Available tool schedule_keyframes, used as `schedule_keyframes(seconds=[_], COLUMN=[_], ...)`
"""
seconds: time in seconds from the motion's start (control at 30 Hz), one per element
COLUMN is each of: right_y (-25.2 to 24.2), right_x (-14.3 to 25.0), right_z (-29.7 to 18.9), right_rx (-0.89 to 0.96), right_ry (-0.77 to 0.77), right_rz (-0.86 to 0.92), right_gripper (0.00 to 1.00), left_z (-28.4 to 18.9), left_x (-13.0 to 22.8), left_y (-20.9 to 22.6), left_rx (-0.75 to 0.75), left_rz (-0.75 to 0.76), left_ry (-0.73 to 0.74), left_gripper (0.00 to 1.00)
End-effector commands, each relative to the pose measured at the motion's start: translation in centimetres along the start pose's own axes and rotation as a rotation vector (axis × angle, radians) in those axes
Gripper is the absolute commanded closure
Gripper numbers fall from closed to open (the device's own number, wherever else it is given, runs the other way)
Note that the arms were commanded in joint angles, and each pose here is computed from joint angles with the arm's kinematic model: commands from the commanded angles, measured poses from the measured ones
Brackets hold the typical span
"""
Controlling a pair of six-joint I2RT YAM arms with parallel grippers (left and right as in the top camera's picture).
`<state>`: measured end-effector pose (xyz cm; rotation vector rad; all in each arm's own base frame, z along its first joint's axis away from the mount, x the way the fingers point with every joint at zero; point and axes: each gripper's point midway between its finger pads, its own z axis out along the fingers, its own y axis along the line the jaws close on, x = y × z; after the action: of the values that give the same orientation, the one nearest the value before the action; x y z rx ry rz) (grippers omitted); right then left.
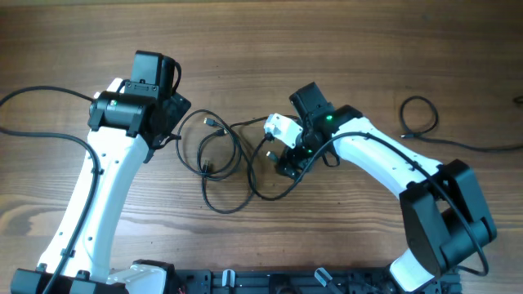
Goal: Untangle cables
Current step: 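Bring the right gripper back toward the center of the table, then grasp a black cable end with the right gripper and lift it up-right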
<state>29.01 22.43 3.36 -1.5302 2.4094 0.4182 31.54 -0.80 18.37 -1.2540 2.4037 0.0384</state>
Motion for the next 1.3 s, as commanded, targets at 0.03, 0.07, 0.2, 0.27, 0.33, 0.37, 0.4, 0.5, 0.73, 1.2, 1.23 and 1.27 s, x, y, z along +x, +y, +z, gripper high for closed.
schedule_keyframes(seconds=[0.03, 0.07, 0.2, 0.27, 0.33, 0.37, 0.4, 0.5, 0.73, 1.2, 1.23, 1.27], right_y=[1.8, 2.1, 2.8, 2.9, 3.0, 2.9, 2.8, 2.5, 2.0, -3.8, -4.2, -4.8], right_x=[2.5, 3.2, 5.0, 5.6, 5.8, 5.7, 5.5, 5.1, 4.5, -4.2, -4.9, -5.5], right_z=[1.7, 2.0, 3.6, 4.2, 4.3, 4.4, 4.4, 4.4, 4.4, -5.5, -6.7, -8.1], right_rx=[-0.077, -0.084, -0.089, -0.084, -0.084, -0.081, -0.074, -0.061, -0.040, 0.318, 0.355, 0.415], right_ry=[0.039, 0.047, 0.044, 0.037, 0.038, 0.033, 0.026, 0.012, -0.008, -0.235, -0.266, -0.297], right_rz=[-0.056, -0.067, -0.119, -0.132, -0.132, -0.134, -0.137, -0.144, -0.113, -0.055, -0.063, -0.069], right_gripper=[0.00, 0.00, 0.01, 0.09, 0.16, 0.23, 0.34, 0.74, 0.96, 0.96, 0.96, 0.96], left_z=[-0.4, -0.4, -0.4, -0.4, -0.4, -0.4, -0.4, -0.4, -0.4, -0.4, -0.4, -0.4], left_x=[-0.4, -0.4, -0.4, -0.4, -0.4, -0.4, -0.4, -0.4, -0.4, -0.4, -0.4, -0.4], left_y=[0.4, 0.4, 0.4, 0.4, 0.4, 0.4, 0.4, 0.4, 0.4, 0.4, 0.4, 0.4], left_rx=[0.001, 0.001, 0.001, 0.001, 0.001, 0.001, 0.001, 0.001, 0.001, 0.001, 0.001, 0.001], left_rz=[0.005, 0.005, 0.005, 0.005, 0.005, 0.005, 0.005, 0.005, 0.005, 0.005, 0.005, 0.005], left_ry=[-0.021, -0.021, -0.021, -0.021, -0.021, -0.021, -0.021, -0.021, -0.021, -0.021, -0.021, -0.021], left_gripper=[0.00, 0.00, 0.00, 0.00, 0.00, 0.00, 0.00, 0.00, 0.00, 0.00, 0.00, 0.00])
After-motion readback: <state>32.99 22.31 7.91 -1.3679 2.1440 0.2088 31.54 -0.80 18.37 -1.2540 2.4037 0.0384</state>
